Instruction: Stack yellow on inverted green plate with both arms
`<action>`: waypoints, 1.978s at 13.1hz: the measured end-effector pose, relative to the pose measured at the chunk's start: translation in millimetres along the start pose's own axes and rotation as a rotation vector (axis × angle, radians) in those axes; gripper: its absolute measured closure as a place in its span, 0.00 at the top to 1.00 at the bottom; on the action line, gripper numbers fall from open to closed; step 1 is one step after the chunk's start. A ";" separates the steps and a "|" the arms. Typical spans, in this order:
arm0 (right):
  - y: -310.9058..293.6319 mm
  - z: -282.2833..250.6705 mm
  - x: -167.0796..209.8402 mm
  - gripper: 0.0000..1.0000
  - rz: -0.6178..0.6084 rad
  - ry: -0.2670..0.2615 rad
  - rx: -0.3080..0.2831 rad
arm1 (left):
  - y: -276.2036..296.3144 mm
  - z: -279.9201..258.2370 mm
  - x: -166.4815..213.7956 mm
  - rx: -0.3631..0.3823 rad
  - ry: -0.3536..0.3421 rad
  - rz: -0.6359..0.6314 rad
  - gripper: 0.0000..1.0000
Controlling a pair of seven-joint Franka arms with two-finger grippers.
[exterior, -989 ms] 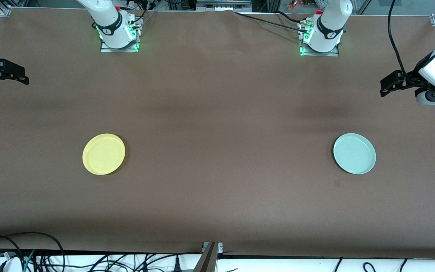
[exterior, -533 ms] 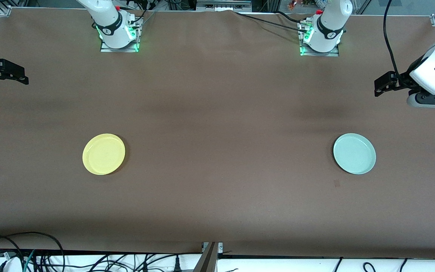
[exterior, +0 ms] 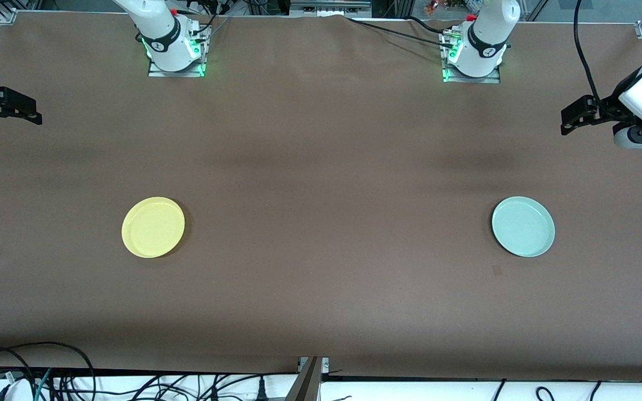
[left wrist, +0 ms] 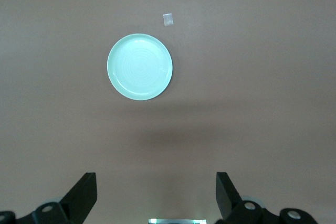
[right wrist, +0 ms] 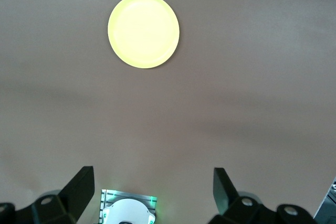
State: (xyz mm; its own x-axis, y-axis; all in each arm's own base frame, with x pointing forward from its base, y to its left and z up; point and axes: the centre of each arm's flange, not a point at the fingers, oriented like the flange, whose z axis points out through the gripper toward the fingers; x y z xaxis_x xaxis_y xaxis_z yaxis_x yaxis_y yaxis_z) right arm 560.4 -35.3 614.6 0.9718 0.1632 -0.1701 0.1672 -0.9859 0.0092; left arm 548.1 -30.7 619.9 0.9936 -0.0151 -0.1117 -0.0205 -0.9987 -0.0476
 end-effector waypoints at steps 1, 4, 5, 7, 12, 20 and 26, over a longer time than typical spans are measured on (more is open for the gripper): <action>0.2 0.0 0.0 1.00 0.000 0.000 0.000 | 1.8 -0.3 -1.8 0.001 -0.007 -0.017 1.00; 0.7 0.0 -0.1 1.00 0.001 0.000 0.000 | 1.9 1.0 -4.9 0.003 -0.030 -0.048 1.00; 0.7 0.0 -0.1 1.00 0.001 0.000 0.000 | 2.0 1.3 -5.3 0.000 -0.033 -0.051 1.00; 0.7 0.1 -0.2 1.00 0.001 0.000 0.000 | 0.0 2.1 -5.5 -0.011 -0.038 -0.062 1.00; 0.9 0.1 -0.2 1.00 0.002 0.000 0.000 | -5.2 11.2 -5.2 -0.017 -0.062 -0.083 1.00; 2.4 0.1 -0.5 1.00 0.005 0.000 0.000 | -19.6 26.8 0.7 -0.072 -0.066 -0.129 1.00; 4.7 0.2 -1.1 1.00 0.009 0.000 0.001 | -21.0 37.7 6.4 -0.054 -0.062 -0.130 1.00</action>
State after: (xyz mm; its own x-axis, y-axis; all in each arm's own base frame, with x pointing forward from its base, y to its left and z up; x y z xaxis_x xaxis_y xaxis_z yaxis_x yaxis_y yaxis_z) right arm 560.1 -40.1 614.7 0.9733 0.1543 -0.1701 0.1583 -0.9873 0.0100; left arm 550.6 -8.0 582.8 0.9788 0.1159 -0.1690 0.1155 -0.9932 -0.0123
